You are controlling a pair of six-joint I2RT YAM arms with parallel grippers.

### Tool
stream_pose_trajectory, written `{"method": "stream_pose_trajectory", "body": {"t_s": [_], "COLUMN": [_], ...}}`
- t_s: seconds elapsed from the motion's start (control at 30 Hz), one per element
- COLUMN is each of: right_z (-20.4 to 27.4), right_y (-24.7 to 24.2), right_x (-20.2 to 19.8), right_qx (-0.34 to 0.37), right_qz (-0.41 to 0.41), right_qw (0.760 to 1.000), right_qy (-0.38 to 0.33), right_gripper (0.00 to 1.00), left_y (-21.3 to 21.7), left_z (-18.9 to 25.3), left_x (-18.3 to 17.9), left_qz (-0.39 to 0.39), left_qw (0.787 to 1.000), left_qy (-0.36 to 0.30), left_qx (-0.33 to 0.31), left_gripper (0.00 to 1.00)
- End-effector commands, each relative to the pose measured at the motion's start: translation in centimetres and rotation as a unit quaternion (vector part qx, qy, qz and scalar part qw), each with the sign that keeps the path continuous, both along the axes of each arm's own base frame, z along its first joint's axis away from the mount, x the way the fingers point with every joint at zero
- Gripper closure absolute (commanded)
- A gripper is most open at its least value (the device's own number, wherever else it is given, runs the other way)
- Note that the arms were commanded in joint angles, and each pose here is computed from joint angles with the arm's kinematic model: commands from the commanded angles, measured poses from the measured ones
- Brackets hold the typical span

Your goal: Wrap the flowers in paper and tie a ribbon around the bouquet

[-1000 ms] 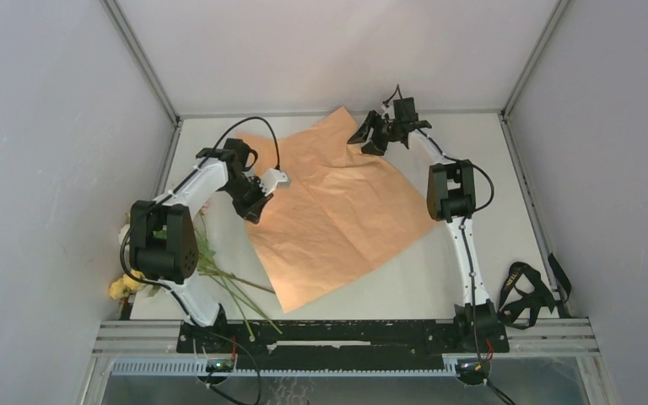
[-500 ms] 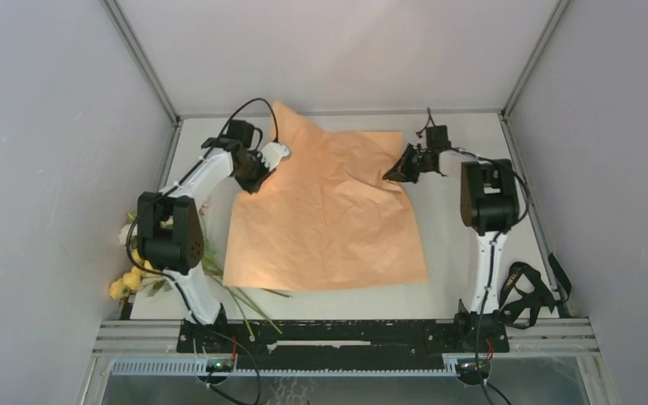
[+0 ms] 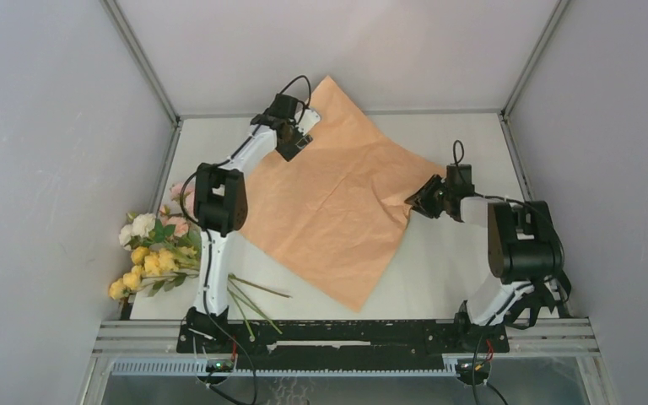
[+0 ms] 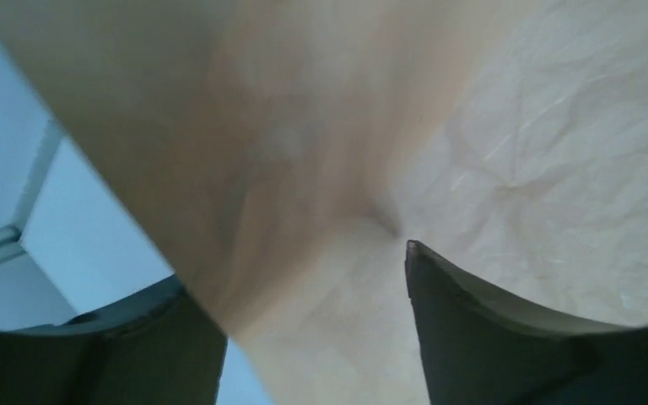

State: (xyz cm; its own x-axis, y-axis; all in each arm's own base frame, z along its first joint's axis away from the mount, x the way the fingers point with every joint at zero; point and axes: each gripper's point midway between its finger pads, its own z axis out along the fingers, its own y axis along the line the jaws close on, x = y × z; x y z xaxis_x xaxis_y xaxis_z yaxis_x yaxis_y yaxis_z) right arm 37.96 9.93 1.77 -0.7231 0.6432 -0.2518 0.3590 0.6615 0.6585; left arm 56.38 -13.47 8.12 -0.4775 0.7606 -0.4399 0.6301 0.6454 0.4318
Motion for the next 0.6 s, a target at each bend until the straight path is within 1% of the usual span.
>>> {"method": "stream_pose_trajectory", "body": {"t_s": [0.0,0.03,0.07,0.17,0.23,0.27,0.3,0.37,0.43,0.53,0.57], "right_z": [4.8,5.6,6.4,9.4,11.4,12.3,12.8,13.8,14.6,15.8,16.0], "right_y": [-3.9,-4.8,-5.6,-8.2,-9.1,-9.5,-9.5,-8.5,-6.8,-3.5,-2.2], "right_x": [1.3,1.1,0.7,-0.7,-1.5,-1.9,-2.4,-3.0,-3.5,-4.3,-4.5], "right_qx": [-0.082,-0.101,-0.118,-0.174,-0.197,-0.206,-0.210,-0.213,-0.221,-0.239,-0.240], "right_qz": [-0.083,-0.096,-0.110,-0.152,-0.165,-0.168,-0.166,-0.147,-0.120,-0.068,-0.051], "right_qw": [0.990,0.987,0.983,0.967,0.957,0.954,0.952,0.952,0.951,0.945,0.944], "right_qy": [-0.076,-0.081,-0.085,-0.112,-0.133,-0.142,-0.146,-0.162,-0.179,-0.212,-0.222], "right_gripper": [0.50,0.47,0.44,0.39,0.35,0.34,0.33,0.33,0.34,0.37,0.39], "left_y": [1.2,1.5,1.7,2.3,2.7,3.1,4.0,5.5,7.9,12.6,13.3], "left_z": [5.9,7.0,8.3,12.4,14.3,14.5,15.1,14.7,13.7,11.6,11.0], "left_x": [3.0,3.1,3.0,1.0,-1.6,-3.0,-5.1,-8.5,-11.7,-16.2,-17.6], "left_qz": [0.074,0.087,0.098,0.120,0.132,0.138,0.145,0.162,0.196,0.265,0.276], "left_qw": [0.993,0.991,0.988,0.984,0.983,0.982,0.980,0.974,0.965,0.945,0.939], "left_qy": [-0.093,-0.104,-0.116,-0.124,-0.106,-0.092,-0.079,-0.053,-0.034,-0.017,-0.010], "left_qx": [-0.002,-0.004,-0.010,-0.035,-0.070,-0.091,-0.114,-0.150,-0.169,-0.189,-0.204], "left_gripper": [0.11,0.05,0.01,0.00,0.00,0.00,0.00,0.00,0.00,0.01,0.02]}}
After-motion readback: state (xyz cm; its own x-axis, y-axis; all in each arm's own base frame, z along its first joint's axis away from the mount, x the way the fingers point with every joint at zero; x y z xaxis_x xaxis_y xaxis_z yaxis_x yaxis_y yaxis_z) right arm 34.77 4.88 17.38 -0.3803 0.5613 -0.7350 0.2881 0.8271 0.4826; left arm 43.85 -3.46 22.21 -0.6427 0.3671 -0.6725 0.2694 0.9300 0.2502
